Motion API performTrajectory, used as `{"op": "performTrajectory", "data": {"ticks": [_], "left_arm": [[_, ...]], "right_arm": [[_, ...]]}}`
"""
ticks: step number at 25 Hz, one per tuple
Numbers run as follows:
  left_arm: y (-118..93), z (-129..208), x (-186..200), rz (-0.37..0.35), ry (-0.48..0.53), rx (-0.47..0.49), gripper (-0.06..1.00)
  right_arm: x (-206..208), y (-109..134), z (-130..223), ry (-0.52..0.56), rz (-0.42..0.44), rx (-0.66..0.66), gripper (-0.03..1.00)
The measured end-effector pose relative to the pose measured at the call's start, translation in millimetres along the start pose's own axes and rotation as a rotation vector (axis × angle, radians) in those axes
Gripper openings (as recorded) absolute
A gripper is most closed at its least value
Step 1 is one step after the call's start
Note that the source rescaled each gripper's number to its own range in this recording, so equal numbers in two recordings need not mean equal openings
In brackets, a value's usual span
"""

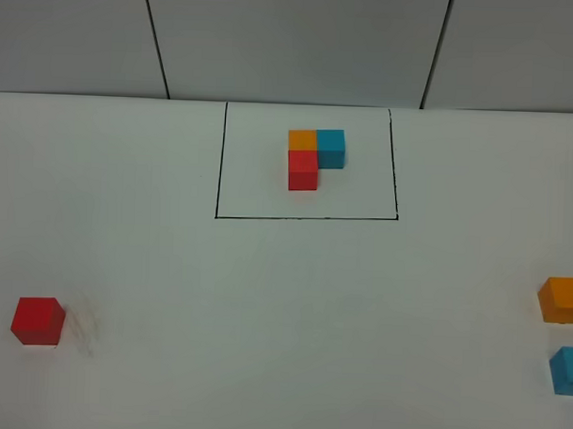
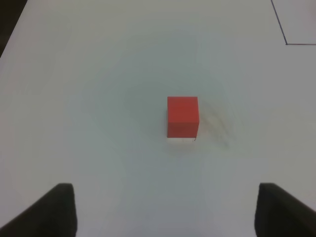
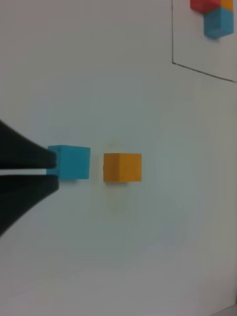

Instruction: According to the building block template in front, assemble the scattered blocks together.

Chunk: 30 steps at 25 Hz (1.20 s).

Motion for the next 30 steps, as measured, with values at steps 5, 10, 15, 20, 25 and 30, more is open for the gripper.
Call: {"op": "performTrajectory", "data": {"ticks": [5, 10, 15, 20, 25, 30], "left_arm": [[-2, -25, 19, -0.008, -0.098, -0.006, 0.88], [-4, -67, 30, -0.069, -0.097, -0.033, 0.88], [-13, -112, 16, -0.103, -0.004, -0.055, 0.88], [-18, -137, -26, -0.148, 0.161, -0.077, 0.88], [-20, -140, -66, -0.182, 0.339, -0.091, 0.88], [-20, -136, -96, -0.235, 0.508, -0.060, 0.88]], "right_arm": [[0, 0, 0, 0.000, 0.000, 0.000, 0.00], [0, 0, 0, 0.000, 0.000, -0.001, 0.00], [0, 0, 0, 0.000, 0.000, -0.001, 0.00], [0, 0, 0, 0.000, 0.000, -0.001, 0.00], [0, 0, 0, 0.000, 0.000, 0.000, 0.00], [0, 0, 0, 0.000, 0.000, 0.000, 0.00]]}}
Point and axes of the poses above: a point on each arm's last joint axis where the gripper is mounted, x pointing back along that axis away from the gripper, y along the wrist's bending axis when the last joint is at zero, z = x × y, the point moved 1 cm from there along -x, pointing out along that axis toward the gripper, and after that the axes turned 12 degrees about x, right-handed, at the moved point
